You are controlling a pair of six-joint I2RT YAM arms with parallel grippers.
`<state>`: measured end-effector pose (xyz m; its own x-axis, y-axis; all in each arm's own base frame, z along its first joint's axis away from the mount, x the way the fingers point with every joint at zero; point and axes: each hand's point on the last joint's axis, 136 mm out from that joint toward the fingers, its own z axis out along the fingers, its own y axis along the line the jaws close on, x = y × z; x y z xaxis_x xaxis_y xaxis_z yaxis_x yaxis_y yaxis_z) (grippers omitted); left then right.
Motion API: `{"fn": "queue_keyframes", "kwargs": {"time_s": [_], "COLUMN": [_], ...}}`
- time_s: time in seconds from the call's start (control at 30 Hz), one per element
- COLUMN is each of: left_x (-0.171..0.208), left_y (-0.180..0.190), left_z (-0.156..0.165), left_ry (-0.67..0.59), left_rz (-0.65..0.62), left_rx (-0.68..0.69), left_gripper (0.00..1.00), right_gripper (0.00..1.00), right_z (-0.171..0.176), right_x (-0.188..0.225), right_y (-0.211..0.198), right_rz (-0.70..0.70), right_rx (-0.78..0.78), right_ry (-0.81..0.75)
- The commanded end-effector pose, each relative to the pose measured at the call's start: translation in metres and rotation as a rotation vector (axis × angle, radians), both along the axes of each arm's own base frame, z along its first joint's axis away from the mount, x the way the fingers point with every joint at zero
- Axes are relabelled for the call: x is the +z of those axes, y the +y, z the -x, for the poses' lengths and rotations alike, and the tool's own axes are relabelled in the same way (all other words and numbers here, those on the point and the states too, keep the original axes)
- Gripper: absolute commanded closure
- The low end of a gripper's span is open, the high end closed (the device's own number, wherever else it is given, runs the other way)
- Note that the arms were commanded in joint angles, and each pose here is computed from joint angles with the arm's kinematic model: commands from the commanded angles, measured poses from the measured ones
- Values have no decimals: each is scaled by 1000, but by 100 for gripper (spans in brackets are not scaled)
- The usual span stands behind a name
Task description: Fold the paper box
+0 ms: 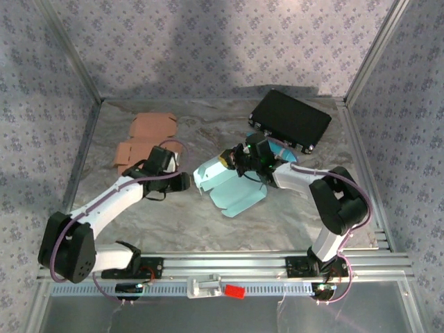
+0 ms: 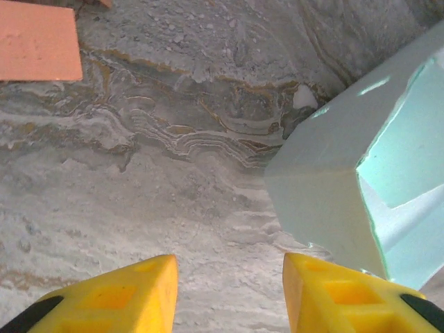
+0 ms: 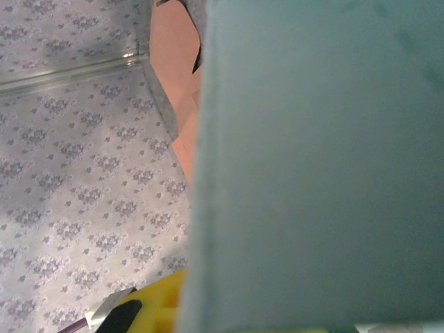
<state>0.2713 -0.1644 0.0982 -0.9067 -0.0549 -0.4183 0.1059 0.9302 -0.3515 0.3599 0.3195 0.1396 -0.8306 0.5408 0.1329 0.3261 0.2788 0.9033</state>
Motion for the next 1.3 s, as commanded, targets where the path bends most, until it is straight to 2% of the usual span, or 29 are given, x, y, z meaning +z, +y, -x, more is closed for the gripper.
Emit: {"fn": "queue_keyframes", "kwargs": {"time_s": [0.0,0.13,0.27,0.53,0.83,1.27], "left_x": [2,-5,-10,-11,-15,-11], "left_y": [3,11,9,-13,-33,-76], "left_z": [-11,-6,0,4,-1,-1], "left_ry": [-119,-127,-143,-261,-292,-376], "left_rz": [-56,-99,-88,-80,-91,-40], "left_rx": [-53,-55,-75,-198,-288,-407], "left_gripper": [54,52,52,50,46,48], "right_gripper": [100,100,100,100,100,100], "right_z": [5,14,21,19,20,21], "right_x": [0,-6,-16,-20,-19,-12], "right_y": [6,2,-10,-20,-18,-17], "right_rz": [-29,-54,-49,-61,-73,-99], "right_rx": [71,118,140,146,150,144], "right_ry": [-32,-26,-8,-6,-7,-22]}}
